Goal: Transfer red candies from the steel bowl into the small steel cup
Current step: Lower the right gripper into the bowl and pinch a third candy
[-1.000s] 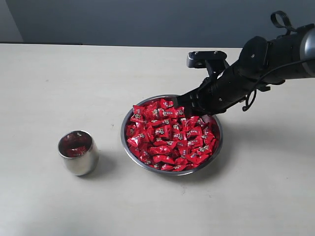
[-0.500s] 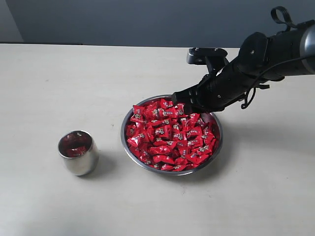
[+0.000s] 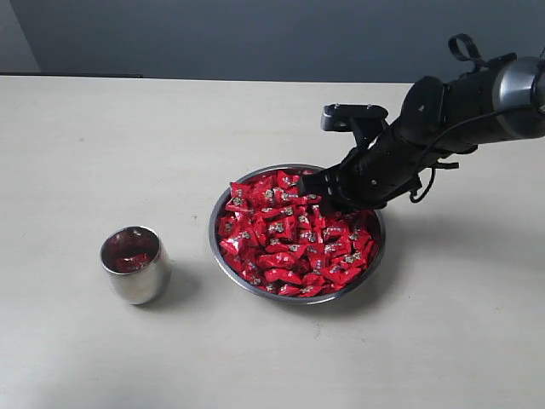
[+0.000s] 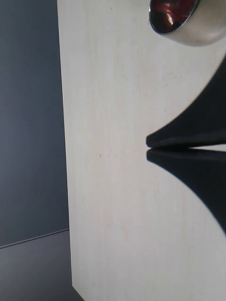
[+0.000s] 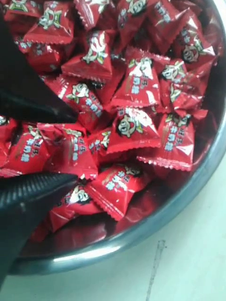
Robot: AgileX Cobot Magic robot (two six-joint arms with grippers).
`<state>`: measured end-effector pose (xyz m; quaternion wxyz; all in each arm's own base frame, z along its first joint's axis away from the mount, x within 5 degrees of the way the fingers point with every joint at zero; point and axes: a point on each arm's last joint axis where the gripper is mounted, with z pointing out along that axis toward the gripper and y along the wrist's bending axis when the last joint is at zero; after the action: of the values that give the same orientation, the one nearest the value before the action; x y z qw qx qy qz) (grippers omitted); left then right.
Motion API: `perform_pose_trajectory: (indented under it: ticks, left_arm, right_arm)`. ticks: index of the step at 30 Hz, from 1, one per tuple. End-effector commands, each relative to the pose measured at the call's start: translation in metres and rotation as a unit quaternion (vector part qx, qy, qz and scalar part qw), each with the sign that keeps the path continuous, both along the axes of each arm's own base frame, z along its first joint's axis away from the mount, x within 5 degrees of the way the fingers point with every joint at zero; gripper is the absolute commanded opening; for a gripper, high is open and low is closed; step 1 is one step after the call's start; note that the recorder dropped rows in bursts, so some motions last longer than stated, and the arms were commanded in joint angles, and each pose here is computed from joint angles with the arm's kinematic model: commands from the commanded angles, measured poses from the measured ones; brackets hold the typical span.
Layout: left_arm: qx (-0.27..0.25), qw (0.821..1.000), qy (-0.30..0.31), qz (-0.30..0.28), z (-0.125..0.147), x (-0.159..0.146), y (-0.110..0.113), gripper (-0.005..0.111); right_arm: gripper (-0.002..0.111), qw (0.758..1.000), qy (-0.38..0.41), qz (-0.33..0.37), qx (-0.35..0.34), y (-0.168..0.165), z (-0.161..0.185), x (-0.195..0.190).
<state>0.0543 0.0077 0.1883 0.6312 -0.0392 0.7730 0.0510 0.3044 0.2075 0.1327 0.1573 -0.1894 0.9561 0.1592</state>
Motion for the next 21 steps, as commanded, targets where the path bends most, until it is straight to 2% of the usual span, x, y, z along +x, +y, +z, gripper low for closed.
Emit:
perform_pose_trajectory:
  ticks: [1,21]
  left_arm:
    - [-0.002,1.000,-0.001,0.000,-0.0009,-0.0002,-0.0001,0.000]
    - [-0.002,1.000,-0.001,0.000,-0.0009,-0.0002,-0.0001,0.000]
  right_arm:
    - [0.035,1.000,-0.008,0.000,-0.022,-0.0052,-0.0009,0.0031]
    - [0.035,1.000,0.006,-0.022,-0.005,-0.0028,-0.0005,0.0017]
